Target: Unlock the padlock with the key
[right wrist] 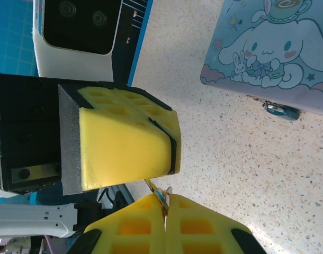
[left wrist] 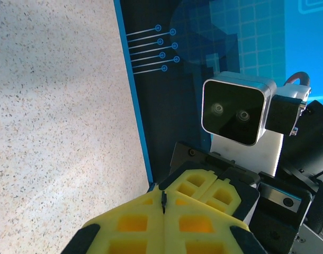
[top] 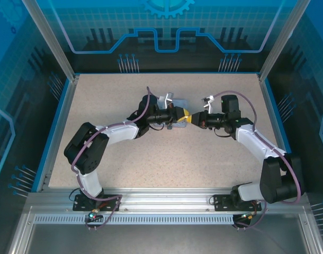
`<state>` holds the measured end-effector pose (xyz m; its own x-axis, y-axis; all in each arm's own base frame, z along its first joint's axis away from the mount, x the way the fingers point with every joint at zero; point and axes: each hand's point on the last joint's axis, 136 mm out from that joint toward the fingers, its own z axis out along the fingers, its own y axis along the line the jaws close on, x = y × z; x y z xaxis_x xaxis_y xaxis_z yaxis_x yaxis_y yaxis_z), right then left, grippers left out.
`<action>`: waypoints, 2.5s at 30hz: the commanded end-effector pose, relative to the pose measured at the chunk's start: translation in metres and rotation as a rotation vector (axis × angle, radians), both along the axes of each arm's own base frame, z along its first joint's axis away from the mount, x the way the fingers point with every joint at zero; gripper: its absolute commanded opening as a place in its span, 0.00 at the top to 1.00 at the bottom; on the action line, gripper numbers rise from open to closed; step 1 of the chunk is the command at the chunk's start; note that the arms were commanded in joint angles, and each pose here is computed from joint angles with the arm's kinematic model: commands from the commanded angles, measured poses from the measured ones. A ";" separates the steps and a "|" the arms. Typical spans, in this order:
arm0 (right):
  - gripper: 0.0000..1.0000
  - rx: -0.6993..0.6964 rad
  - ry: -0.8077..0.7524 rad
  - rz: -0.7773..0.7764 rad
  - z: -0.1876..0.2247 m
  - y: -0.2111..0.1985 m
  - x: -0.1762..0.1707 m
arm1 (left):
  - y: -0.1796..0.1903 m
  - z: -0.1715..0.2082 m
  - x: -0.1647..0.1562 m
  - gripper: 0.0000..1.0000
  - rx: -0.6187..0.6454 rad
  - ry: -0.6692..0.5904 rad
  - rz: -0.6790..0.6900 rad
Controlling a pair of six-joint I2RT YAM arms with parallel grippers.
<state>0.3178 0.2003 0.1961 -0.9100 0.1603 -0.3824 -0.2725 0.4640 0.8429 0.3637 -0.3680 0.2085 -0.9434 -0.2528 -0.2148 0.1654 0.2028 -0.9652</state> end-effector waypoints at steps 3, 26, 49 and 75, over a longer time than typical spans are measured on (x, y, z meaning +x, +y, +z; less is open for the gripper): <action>1.00 -0.024 -0.024 0.003 0.005 0.003 0.004 | 0.007 -0.007 0.004 0.73 0.009 0.057 0.090; 1.00 -0.891 -0.615 -0.202 0.028 -0.002 -0.002 | 0.063 -0.013 -0.008 0.39 0.220 0.444 0.288; 1.00 -0.859 -0.706 -0.145 0.019 0.034 0.001 | 0.043 0.003 -0.007 0.50 0.148 0.440 0.279; 1.00 -0.874 -0.692 -0.133 0.008 0.036 0.002 | 0.041 -0.002 -0.003 0.94 0.144 0.442 0.280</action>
<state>0.3215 0.2321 0.2003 -0.4777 -0.3281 -0.8150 -0.4534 0.8866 -0.0912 0.3573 -0.3219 0.2012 -0.8445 -0.5148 0.1478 -0.3500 0.3217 -0.8798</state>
